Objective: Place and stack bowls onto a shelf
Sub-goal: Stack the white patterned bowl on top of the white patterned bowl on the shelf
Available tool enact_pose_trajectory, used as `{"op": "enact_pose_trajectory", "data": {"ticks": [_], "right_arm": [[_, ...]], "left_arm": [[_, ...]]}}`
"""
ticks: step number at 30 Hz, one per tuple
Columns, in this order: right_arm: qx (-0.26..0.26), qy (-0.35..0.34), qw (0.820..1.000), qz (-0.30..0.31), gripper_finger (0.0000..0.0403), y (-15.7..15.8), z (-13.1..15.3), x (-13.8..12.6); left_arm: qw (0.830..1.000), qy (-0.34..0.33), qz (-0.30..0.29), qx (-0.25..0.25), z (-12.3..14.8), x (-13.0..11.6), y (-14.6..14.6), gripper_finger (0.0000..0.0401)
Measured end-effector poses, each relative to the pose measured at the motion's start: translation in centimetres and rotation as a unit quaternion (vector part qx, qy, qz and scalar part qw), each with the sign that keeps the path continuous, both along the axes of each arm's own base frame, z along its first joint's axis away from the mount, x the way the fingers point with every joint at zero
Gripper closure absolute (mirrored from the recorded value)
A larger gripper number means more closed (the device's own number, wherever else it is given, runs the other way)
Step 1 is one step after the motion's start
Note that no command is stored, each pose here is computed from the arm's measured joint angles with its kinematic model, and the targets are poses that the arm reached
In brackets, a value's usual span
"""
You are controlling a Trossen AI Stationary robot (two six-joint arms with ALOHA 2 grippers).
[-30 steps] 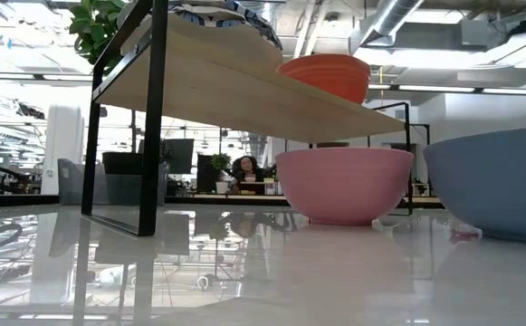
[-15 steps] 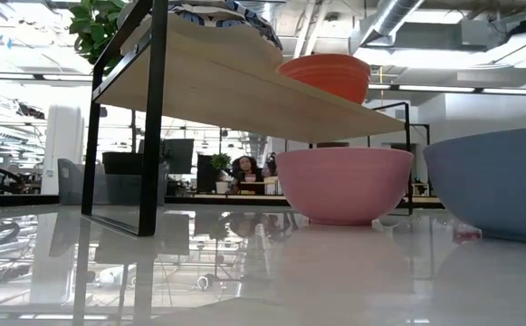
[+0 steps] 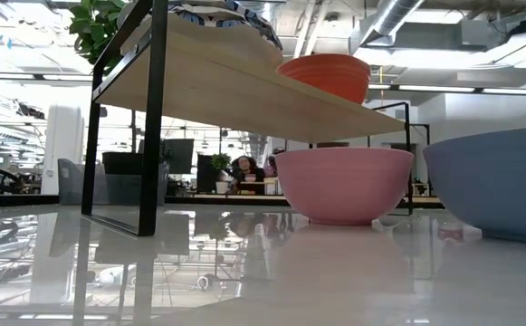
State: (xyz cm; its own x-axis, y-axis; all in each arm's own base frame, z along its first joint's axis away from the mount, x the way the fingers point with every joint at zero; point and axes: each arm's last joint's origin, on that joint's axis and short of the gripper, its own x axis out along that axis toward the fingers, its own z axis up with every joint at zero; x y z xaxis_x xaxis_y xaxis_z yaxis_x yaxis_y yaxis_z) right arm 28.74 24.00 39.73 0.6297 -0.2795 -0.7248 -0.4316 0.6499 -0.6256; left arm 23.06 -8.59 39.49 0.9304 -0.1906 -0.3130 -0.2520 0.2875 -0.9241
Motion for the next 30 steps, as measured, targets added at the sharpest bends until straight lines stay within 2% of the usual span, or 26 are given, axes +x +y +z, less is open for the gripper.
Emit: {"op": "enact_pose_trajectory", "data": {"ticks": [7,13,20,30], "right_arm": [[-0.026,-0.003,0.999,0.036,0.0380,-0.9,0.2,1.4],[-0.041,-0.005,0.998,0.041,0.0380,-2.1,0.4,2.7],[-0.032,-0.011,0.999,0.042,0.0379,-3.5,0.5,4.2],[-0.039,-0.011,0.998,0.052,0.0380,-3.4,0.6,4.2]], "left_arm": [[1.000,-0.009,0.016,-0.008,0.2,0.3,0.6,0.0163],[0.999,-0.007,0.024,-0.021,0.2,0.4,0.9,0.0163],[0.998,-0.038,0.024,-0.041,0.9,0.7,1.4,0.0163],[0.998,-0.024,0.007,-0.053,0.7,0.8,1.7,0.0163]]}}
